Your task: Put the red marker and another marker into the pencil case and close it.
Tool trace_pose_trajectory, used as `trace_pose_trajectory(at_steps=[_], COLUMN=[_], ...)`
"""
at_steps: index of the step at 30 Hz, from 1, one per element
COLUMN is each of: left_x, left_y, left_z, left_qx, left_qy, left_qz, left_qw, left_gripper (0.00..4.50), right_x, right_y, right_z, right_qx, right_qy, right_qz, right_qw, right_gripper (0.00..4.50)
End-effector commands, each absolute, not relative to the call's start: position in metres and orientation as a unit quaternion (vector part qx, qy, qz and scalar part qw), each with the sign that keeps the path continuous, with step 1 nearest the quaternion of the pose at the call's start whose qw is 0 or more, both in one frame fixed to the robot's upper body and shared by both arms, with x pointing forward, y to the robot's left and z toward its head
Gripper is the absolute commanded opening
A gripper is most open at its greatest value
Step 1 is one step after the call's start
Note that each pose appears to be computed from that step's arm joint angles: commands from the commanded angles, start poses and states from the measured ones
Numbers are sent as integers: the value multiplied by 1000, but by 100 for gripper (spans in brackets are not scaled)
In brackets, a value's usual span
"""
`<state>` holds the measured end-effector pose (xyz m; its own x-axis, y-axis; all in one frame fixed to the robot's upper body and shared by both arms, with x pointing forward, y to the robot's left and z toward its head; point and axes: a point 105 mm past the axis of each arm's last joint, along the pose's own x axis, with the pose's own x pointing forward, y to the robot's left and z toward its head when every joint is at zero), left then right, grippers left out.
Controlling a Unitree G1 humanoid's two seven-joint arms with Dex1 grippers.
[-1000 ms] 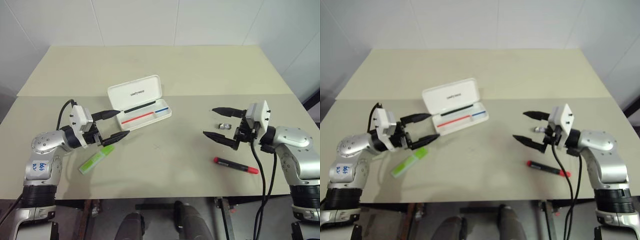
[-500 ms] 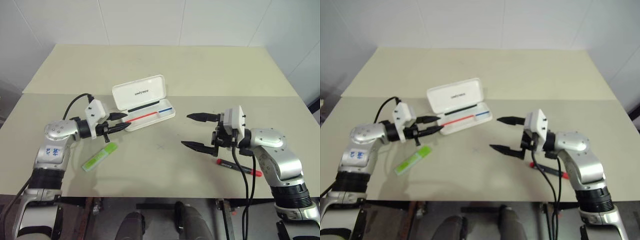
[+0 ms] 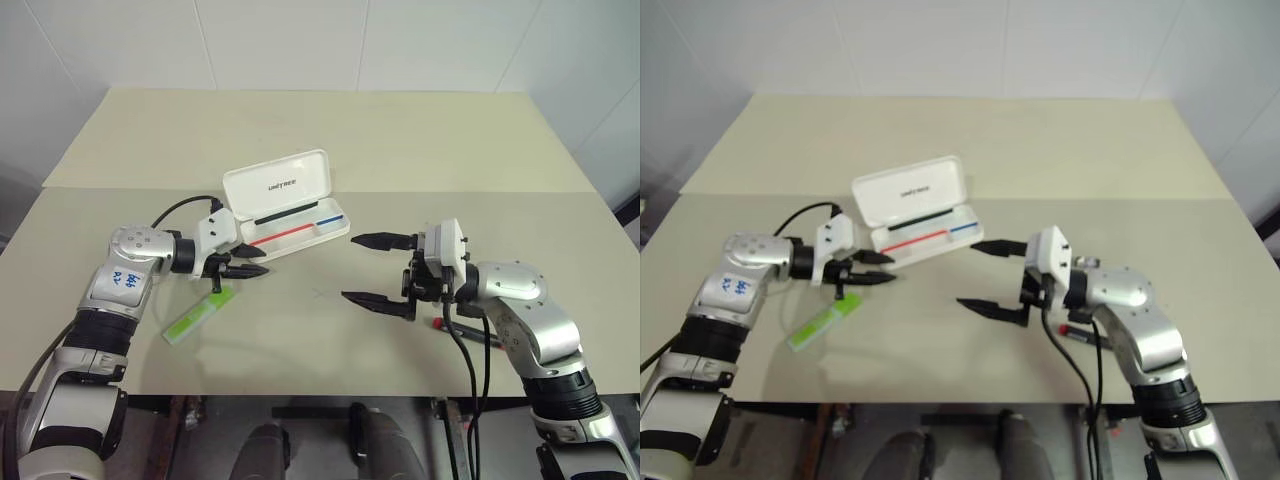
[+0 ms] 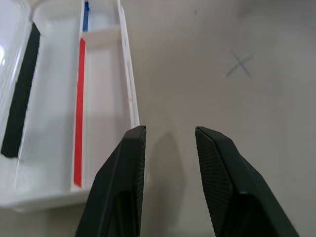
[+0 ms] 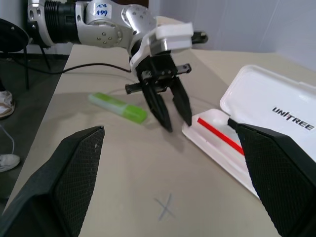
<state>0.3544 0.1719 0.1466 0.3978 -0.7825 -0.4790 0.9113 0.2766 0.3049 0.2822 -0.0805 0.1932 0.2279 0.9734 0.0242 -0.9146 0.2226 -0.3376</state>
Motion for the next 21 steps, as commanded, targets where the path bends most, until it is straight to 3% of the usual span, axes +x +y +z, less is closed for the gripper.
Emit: trace_pose_trajectory(at_steps=[1, 21], left_x=[359, 375], left_y=[179, 159], left_z=[155, 148], left_qx=[292, 288], left_qy=[113, 107], left_qz=[-518, -515], left_qw=[796, 801], left_gripper=[156, 156], right_x=[275, 274], right_y=[-74, -76], right_z=[203, 205], right_qx=[-134, -135], right_qy=[-145, -152], right_qz=[610, 599], right_qw=[768, 775], right_gripper=[450, 450])
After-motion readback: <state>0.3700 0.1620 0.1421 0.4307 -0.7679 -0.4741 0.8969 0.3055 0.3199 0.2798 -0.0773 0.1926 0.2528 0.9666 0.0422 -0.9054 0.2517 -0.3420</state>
